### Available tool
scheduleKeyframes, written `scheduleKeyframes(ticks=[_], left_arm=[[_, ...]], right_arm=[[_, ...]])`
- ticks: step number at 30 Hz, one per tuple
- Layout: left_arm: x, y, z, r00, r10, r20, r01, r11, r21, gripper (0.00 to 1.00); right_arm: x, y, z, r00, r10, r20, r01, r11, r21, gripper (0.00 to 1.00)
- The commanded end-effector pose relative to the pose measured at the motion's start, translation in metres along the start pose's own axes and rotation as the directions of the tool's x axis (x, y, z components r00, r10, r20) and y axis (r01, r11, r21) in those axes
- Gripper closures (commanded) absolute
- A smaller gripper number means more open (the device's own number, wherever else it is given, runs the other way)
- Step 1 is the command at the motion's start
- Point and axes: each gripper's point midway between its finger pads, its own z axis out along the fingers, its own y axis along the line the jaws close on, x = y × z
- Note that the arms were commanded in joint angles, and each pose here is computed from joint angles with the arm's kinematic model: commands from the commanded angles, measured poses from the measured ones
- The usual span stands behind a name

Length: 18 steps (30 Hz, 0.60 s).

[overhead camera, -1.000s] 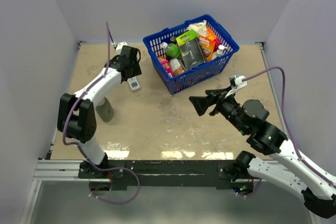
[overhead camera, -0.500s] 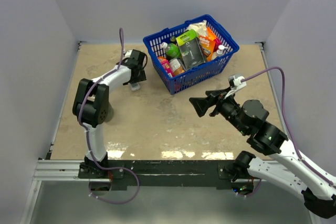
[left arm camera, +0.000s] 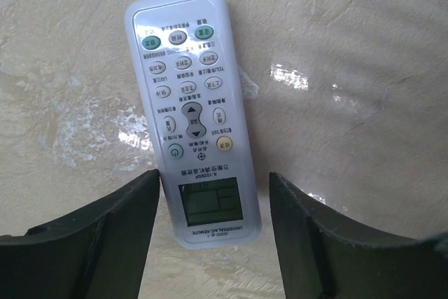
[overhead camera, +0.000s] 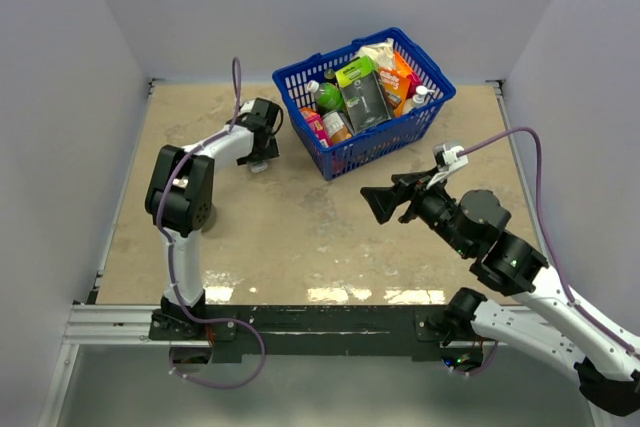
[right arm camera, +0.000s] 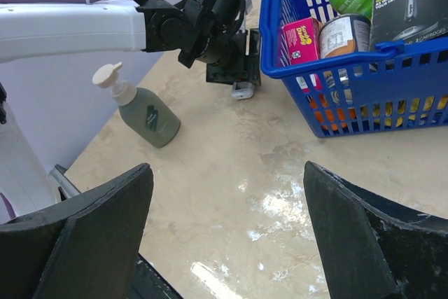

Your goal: Unload the batteries from the remote control

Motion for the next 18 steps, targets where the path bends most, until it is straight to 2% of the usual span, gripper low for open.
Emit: scheduleKeyframes(ticks=[1,5,10,13,14,18], left_arm=[[-0.006,-0.004,-0.001,1.0,-0.011,0.024,0.01,0.999,0.037,0.34],[0.007,-0.003,-0.006,1.0,0.013,-0.012,-0.012,0.998,0.065,0.4],[0.016,0.012,-0.015,1.0,0.014,-0.017,-0.014,0.999,0.043,0.39],[0.016,0.011,-0.02,1.0,0.019,-0.015,-0.018,0.998,0.064,0.47],[0.013,0.009,-0.024,1.0,0.021,-0.009,-0.02,0.997,0.077,0.54],[0.013,0.008,-0.042,0.999,0.035,-0.03,-0.031,0.992,0.122,0.72]], right_arm=[[-0.017,0.0,-0.001,0.999,-0.003,0.042,0.002,1.0,0.021,0.09],[-0.018,-0.008,-0.002,0.999,0.009,0.044,-0.011,0.998,0.065,0.09],[-0.016,-0.008,-0.001,0.998,0.039,0.042,-0.042,0.996,0.073,0.1],[-0.012,-0.01,0.001,0.998,0.055,0.036,-0.058,0.995,0.086,0.1],[-0.01,-0.012,0.001,0.998,0.062,0.031,-0.065,0.993,0.099,0.11],[-0.002,-0.027,0.002,0.996,0.088,0.007,-0.088,0.978,0.191,0.11]])
